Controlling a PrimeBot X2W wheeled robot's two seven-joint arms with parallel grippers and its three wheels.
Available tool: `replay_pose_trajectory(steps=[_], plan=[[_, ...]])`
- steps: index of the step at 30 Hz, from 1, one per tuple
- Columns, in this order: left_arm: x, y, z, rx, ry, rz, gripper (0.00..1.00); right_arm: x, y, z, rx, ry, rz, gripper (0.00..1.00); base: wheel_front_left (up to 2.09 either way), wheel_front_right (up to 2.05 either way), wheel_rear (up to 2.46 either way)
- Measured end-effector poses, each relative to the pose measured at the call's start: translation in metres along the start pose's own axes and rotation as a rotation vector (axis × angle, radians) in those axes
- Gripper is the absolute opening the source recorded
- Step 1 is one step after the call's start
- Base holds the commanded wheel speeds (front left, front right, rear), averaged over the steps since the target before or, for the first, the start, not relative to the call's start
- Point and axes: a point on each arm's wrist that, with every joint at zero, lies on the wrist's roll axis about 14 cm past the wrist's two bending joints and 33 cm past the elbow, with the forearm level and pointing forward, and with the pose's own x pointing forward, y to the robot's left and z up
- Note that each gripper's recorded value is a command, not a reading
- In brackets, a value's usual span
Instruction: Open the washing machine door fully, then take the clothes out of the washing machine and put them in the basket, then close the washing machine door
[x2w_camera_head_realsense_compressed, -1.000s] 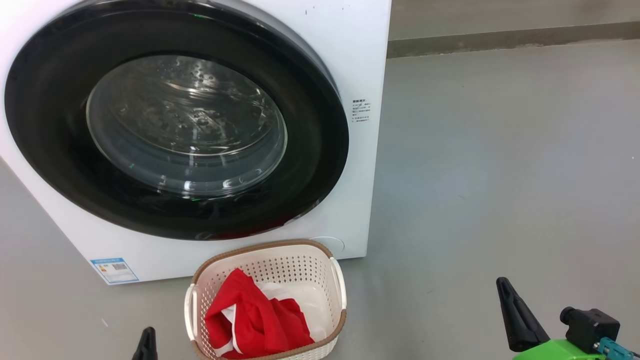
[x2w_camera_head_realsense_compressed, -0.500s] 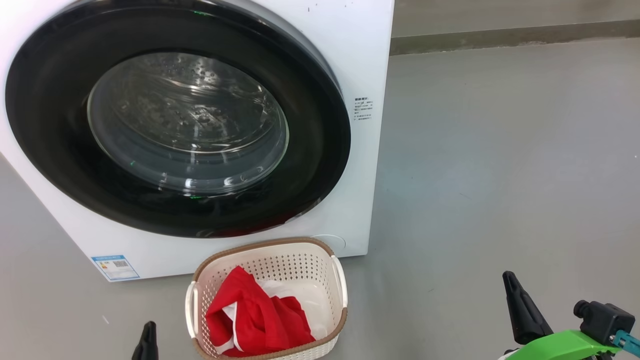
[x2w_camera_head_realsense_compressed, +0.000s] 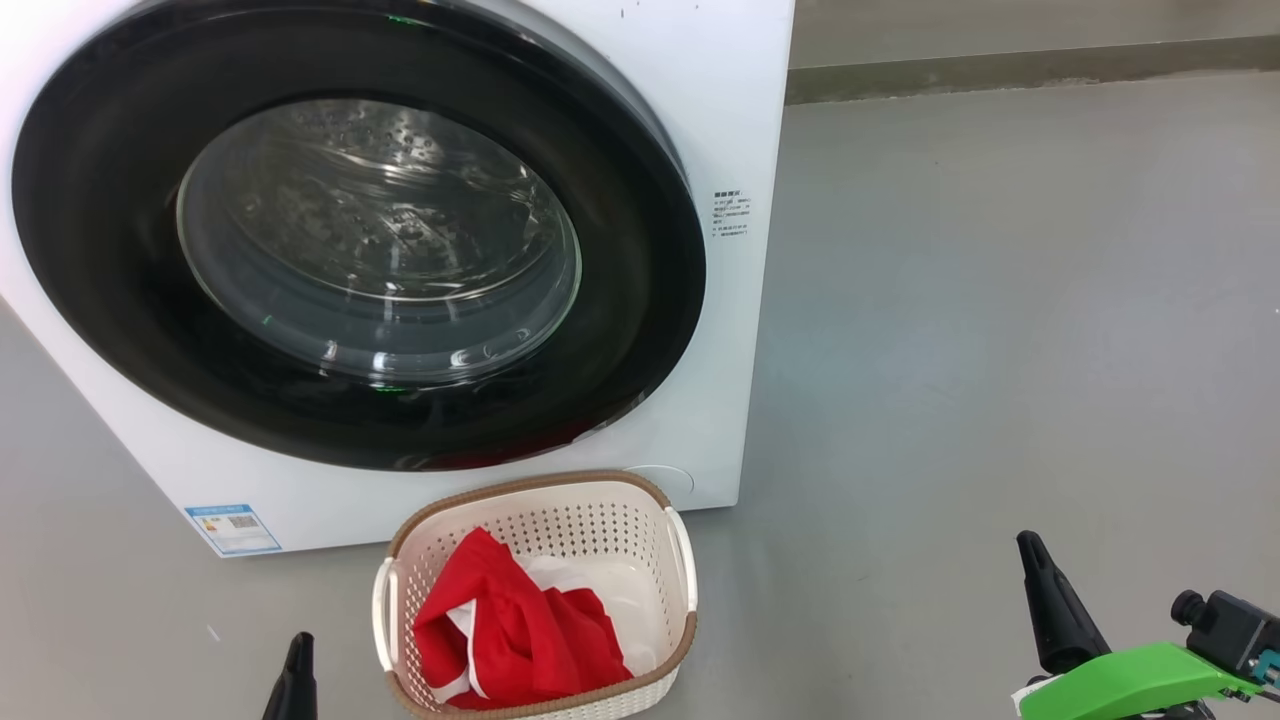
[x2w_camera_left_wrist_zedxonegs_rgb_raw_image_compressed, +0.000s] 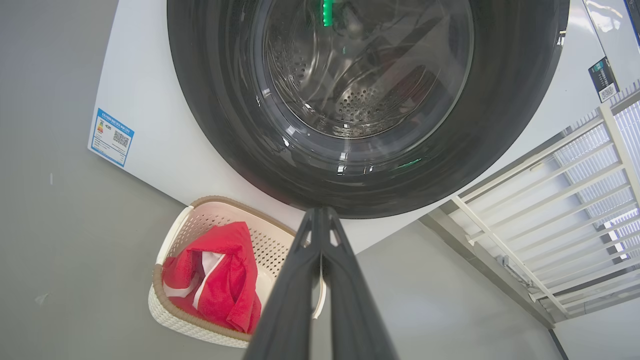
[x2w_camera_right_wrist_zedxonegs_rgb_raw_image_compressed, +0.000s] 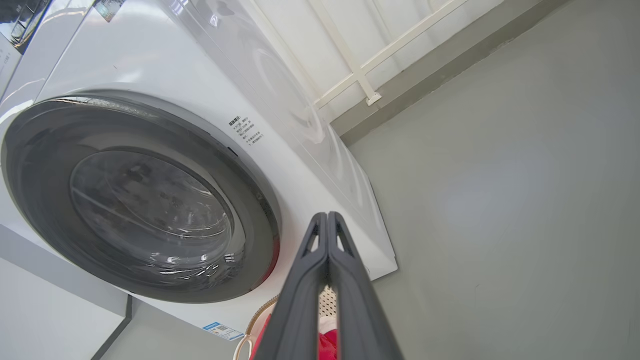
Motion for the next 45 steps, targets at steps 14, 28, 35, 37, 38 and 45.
replay_pose_trajectory(steps=[14,28,35,37,38,45], plan=[[0.005,-0.001,-0.001,-0.146,0.018,0.000,0.00,0.006,0.000,0.002,0.153,0.011,-0.008,0.00,0.00,0.00,0.00],[0.010,-0.005,-0.001,-0.298,0.037,-0.009,0.00,0.011,-0.001,0.004,0.313,0.017,-0.018,0.00,0.00,0.00,0.00],[0.014,-0.009,0.001,-0.373,0.042,-0.024,0.00,0.014,-0.001,0.005,0.390,0.019,-0.017,0.00,0.00,0.00,0.00],[0.014,-0.008,0.001,-0.394,0.042,-0.022,0.00,0.014,-0.001,0.005,0.412,0.020,-0.017,0.00,0.00,0.00,0.00],[0.015,-0.009,0.001,-0.401,0.046,-0.025,0.00,0.015,0.000,0.005,0.421,0.022,-0.015,0.00,0.00,0.00,0.00],[0.018,-0.013,0.002,-0.475,0.052,-0.039,0.00,0.019,0.003,0.008,0.502,0.022,-0.006,0.00,0.00,0.00,0.00]])
